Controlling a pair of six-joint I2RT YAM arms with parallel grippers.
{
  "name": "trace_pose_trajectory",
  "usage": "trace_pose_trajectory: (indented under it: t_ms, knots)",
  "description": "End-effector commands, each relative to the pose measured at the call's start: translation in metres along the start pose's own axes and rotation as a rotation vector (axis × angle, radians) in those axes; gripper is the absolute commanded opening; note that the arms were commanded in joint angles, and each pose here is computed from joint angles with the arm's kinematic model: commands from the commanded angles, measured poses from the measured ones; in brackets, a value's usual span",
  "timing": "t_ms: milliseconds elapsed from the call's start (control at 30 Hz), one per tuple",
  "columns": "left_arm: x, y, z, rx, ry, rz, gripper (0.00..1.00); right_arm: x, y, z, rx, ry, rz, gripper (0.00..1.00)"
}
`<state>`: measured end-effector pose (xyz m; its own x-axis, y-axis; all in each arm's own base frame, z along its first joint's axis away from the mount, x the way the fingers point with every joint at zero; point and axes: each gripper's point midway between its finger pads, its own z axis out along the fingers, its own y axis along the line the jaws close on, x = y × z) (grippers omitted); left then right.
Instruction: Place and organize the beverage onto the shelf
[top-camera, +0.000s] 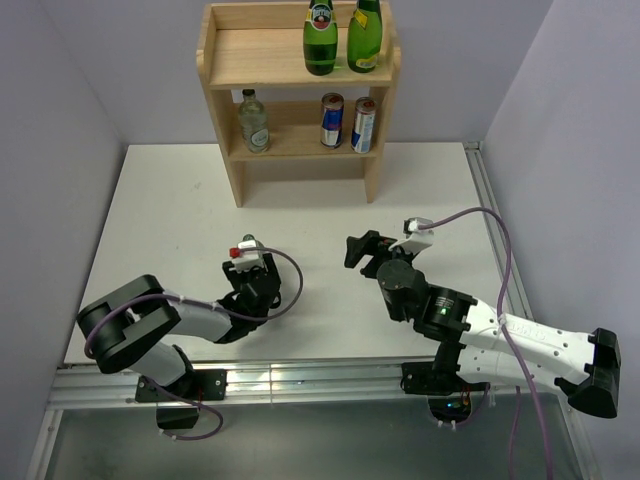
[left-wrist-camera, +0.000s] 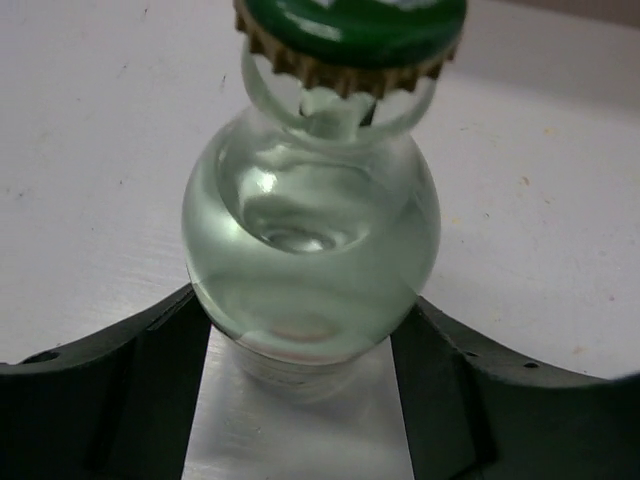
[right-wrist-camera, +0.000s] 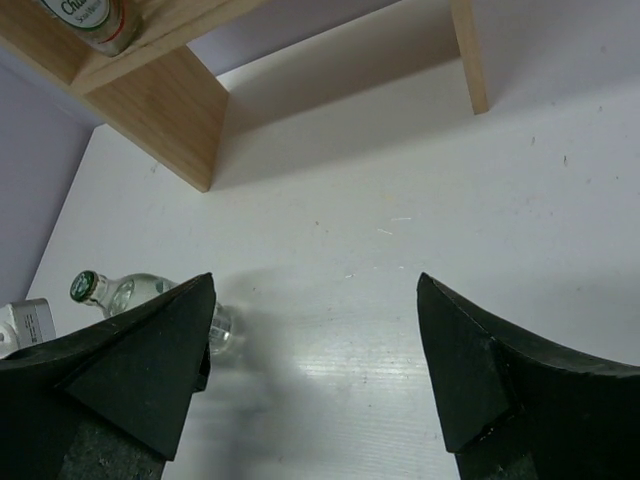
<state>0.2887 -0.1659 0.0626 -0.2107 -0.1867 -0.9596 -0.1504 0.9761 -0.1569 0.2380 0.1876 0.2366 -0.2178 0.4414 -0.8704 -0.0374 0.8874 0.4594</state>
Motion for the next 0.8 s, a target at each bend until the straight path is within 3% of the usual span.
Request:
trace_pose_trajectory:
  t_ms: [0, 100, 300, 333, 367, 500, 767]
  knots:
    - [-0.02, -0.007, 0.009, -0.042, -0.076, -0.041, 0.68, -0.003, -0.003, -0.003, 0.007, -0.016, 0.036, 0.88]
    - [-0.018, -0.01, 0.016, -0.038, -0.065, -0.035, 0.57, -0.001, -0.006, -0.004, 0.01, -0.013, 0.028, 0.85]
    - [-0.03, -0.02, 0.024, -0.027, -0.064, -0.013, 0.25, 0.002, -0.014, -0.006, 0.017, -0.01, 0.029, 0.82]
    - [-0.034, -0.021, 0.024, -0.026, -0.066, 0.004, 0.08, 0.003, -0.015, -0.006, 0.017, -0.008, 0.031, 0.81]
    - [-0.032, -0.016, 0.024, -0.056, -0.052, 0.043, 0.01, 0.003, -0.016, -0.006, 0.02, -0.009, 0.031, 0.81]
    - [-0.064, -0.035, 0.028, -0.089, -0.053, 0.055, 0.0, 0.005, -0.017, -0.006, 0.02, -0.007, 0.032, 0.8]
    - [-0.148, -0.082, 0.019, 0.095, -0.108, 0.029, 0.0, 0.012, -0.02, -0.005, 0.029, -0.004, 0.03, 0.79]
